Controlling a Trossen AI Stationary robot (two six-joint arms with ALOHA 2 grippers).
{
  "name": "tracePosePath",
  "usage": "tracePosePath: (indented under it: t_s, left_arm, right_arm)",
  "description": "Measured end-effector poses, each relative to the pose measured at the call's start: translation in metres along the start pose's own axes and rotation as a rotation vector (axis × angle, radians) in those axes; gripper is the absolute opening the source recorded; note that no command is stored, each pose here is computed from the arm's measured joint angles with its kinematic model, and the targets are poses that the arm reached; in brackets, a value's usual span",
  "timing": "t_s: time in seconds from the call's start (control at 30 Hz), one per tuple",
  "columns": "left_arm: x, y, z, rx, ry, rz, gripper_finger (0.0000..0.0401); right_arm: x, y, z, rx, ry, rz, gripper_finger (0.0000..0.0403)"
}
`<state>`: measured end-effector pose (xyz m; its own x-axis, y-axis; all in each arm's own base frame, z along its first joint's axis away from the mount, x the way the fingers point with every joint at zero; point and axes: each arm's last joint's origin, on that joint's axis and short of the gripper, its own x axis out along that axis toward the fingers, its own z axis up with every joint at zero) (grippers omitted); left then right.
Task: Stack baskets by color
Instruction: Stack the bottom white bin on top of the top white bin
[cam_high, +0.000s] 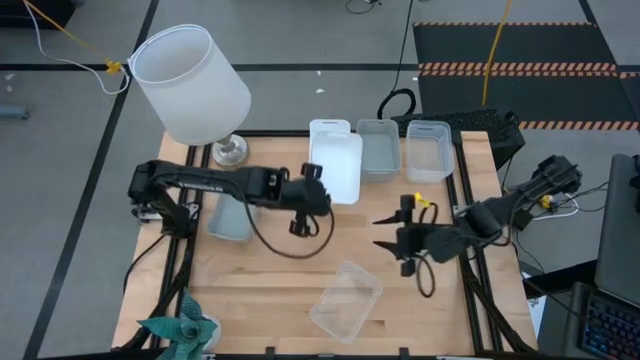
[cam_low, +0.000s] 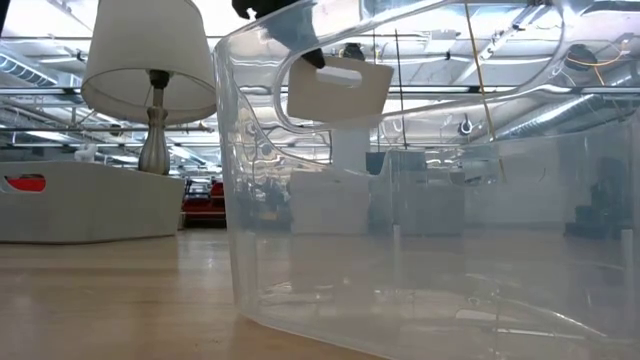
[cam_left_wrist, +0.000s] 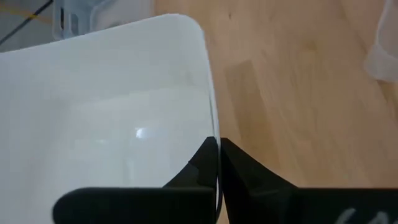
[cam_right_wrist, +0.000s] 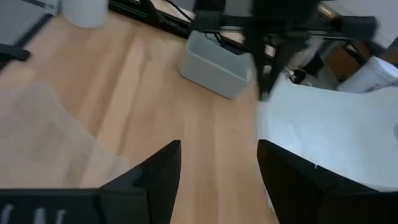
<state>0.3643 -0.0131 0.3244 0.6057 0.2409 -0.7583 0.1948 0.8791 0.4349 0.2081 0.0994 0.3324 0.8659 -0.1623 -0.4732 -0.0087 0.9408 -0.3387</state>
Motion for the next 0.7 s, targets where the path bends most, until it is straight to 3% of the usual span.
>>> tracePosePath:
  t_s: [0.27, 0.47, 0.7]
  left_arm:
    - [0.005, 0.050, -0.017, 0.065, -0.112, -0.065, 0.0004]
    - [0.011, 0.093, -0.042, -0.032, -0.161, -0.110, 0.0003]
    - [0.012, 0.123, -0.062, -0.066, -0.195, -0.096, 0.0003]
  right_arm:
    - [-0.015, 0.002, -0.006, -0.016, -0.034, 0.040, 0.0202]
    - [-0.019, 0.000, -0.013, -0.018, -0.034, 0.041, 0.0201]
    - [-0.023, -0.003, -0.031, -0.045, -0.027, 0.040, 0.0201]
